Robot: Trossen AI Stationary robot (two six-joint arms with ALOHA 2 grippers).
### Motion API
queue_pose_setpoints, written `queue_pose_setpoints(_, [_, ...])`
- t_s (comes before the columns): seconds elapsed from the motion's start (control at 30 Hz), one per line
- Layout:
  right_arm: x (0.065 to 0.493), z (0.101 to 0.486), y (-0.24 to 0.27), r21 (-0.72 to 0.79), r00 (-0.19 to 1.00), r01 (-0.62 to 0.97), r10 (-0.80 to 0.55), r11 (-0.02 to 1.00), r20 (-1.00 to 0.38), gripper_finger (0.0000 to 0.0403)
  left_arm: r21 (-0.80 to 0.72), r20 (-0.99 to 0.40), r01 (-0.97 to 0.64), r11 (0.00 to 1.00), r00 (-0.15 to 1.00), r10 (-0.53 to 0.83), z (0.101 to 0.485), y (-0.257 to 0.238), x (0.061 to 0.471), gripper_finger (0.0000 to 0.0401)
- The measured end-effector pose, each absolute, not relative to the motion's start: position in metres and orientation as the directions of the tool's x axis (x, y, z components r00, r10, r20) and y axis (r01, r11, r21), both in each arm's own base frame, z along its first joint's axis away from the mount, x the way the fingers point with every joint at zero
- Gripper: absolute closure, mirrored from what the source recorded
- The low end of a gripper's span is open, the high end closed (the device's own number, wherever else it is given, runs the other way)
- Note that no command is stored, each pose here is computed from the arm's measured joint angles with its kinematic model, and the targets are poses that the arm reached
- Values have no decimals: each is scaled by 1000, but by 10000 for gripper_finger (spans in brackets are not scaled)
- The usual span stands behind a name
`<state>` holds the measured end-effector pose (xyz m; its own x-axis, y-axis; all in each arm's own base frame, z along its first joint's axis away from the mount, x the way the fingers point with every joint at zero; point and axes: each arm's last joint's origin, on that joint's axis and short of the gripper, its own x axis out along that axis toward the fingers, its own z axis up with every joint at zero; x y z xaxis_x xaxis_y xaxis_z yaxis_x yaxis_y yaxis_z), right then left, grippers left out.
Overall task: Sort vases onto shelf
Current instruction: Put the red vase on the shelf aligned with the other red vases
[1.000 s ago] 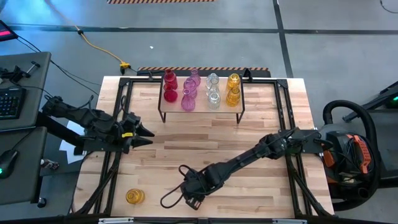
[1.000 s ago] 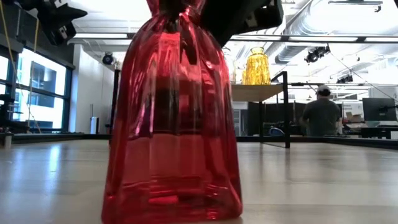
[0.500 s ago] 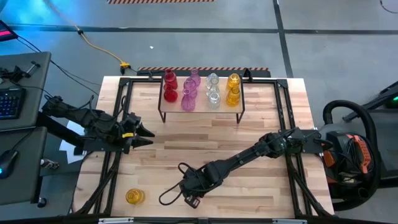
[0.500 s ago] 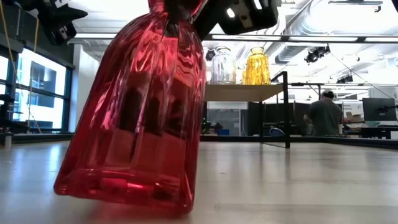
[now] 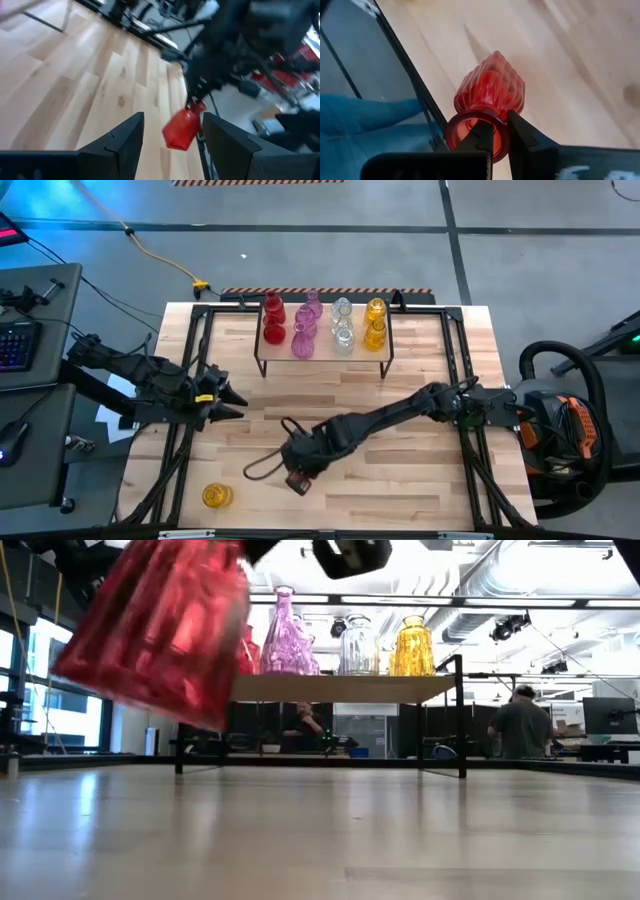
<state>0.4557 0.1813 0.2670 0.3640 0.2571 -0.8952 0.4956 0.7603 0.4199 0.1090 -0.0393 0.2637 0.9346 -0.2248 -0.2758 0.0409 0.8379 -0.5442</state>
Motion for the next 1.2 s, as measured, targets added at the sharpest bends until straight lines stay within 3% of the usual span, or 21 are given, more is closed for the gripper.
queue_pose_setpoints(0.47, [472, 298, 121, 519, 473, 380, 321, 766, -820, 400, -374, -287, 163, 913, 916, -281, 260, -51, 133, 209])
queue_pose_setpoints(0.9, [472, 321, 66, 534, 530, 289, 331, 795, -781, 400, -409, -279, 149, 900, 919, -279, 252, -64, 165, 209])
queue_pose_setpoints(1.2, [472, 325, 55, 547, 537, 268, 348, 793, -768, 400, -424, -249, 131, 896, 934, -254, 247, -66, 186, 209])
